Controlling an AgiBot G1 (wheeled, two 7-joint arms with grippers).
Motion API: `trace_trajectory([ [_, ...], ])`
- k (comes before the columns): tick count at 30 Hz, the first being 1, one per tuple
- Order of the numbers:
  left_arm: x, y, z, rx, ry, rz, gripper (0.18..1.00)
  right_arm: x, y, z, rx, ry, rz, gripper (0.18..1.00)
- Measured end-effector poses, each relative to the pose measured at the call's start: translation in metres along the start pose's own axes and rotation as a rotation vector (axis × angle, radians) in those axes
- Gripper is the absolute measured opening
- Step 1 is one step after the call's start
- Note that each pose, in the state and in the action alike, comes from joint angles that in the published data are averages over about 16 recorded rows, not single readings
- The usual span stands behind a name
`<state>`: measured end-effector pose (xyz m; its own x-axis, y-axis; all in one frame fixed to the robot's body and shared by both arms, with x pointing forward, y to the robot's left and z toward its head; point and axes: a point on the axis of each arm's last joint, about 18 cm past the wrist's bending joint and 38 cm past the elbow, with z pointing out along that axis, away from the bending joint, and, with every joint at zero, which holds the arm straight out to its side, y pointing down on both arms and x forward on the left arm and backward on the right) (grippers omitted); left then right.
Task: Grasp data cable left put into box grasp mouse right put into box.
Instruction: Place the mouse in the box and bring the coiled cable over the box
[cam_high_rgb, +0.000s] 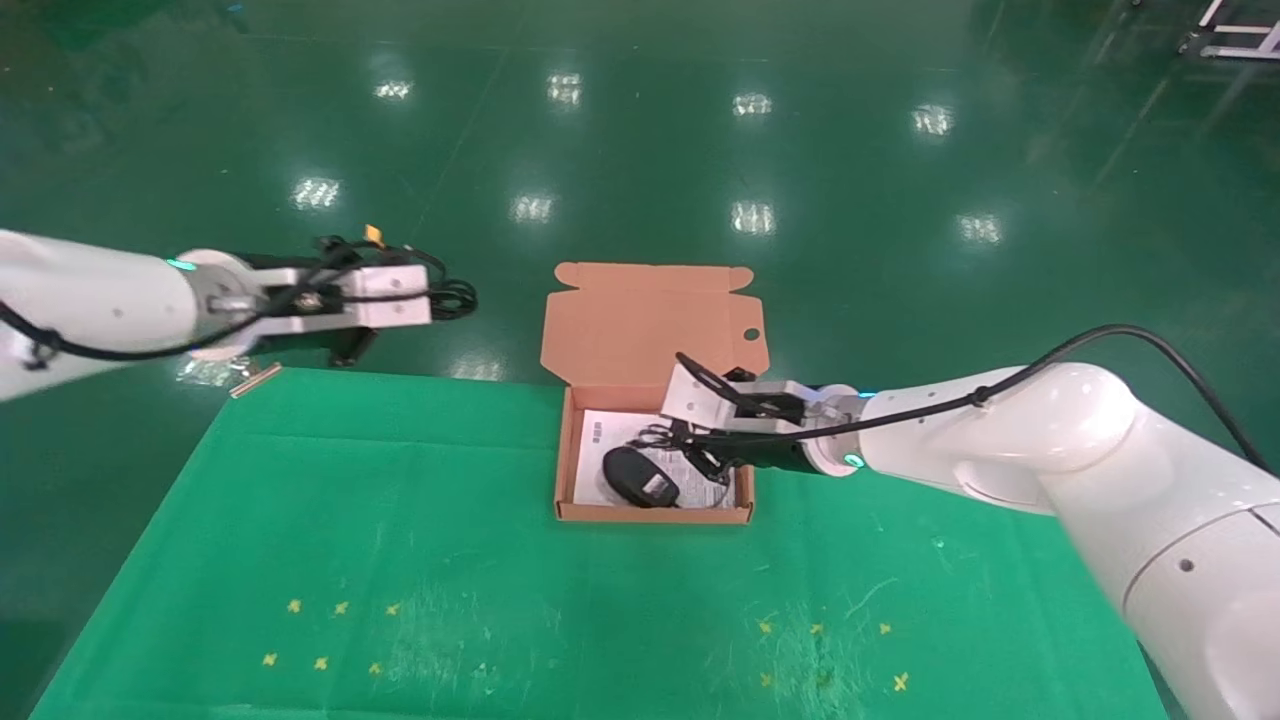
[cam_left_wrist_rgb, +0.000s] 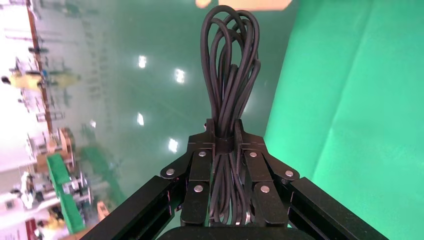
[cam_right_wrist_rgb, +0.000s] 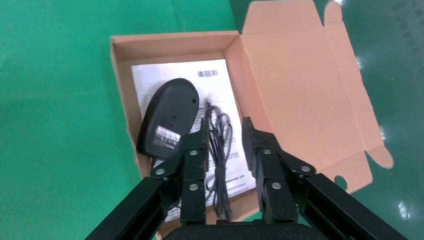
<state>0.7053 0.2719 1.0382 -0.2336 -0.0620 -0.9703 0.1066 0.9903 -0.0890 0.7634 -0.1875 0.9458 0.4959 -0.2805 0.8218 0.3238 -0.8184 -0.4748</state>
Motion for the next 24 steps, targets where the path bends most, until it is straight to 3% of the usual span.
trace_trajectory([
  [5, 0.026, -0.03, 0.024, 0.059, 0.022, 0.025, 0.246, 0.009, 0.013, -0.013, -0.013, 0.021, 0.005, 0.344],
  [14, 0.072, -0.088, 0.066, 0.164, 0.039, 0.065, 0.246, 0.029, 0.043, -0.055, -0.042, 0.071, 0.005, 0.542],
  [24, 0.107, -0.137, 0.089, 0.258, 0.054, 0.099, 0.246, 0.04, 0.06, -0.107, -0.061, 0.12, -0.009, 0.771],
])
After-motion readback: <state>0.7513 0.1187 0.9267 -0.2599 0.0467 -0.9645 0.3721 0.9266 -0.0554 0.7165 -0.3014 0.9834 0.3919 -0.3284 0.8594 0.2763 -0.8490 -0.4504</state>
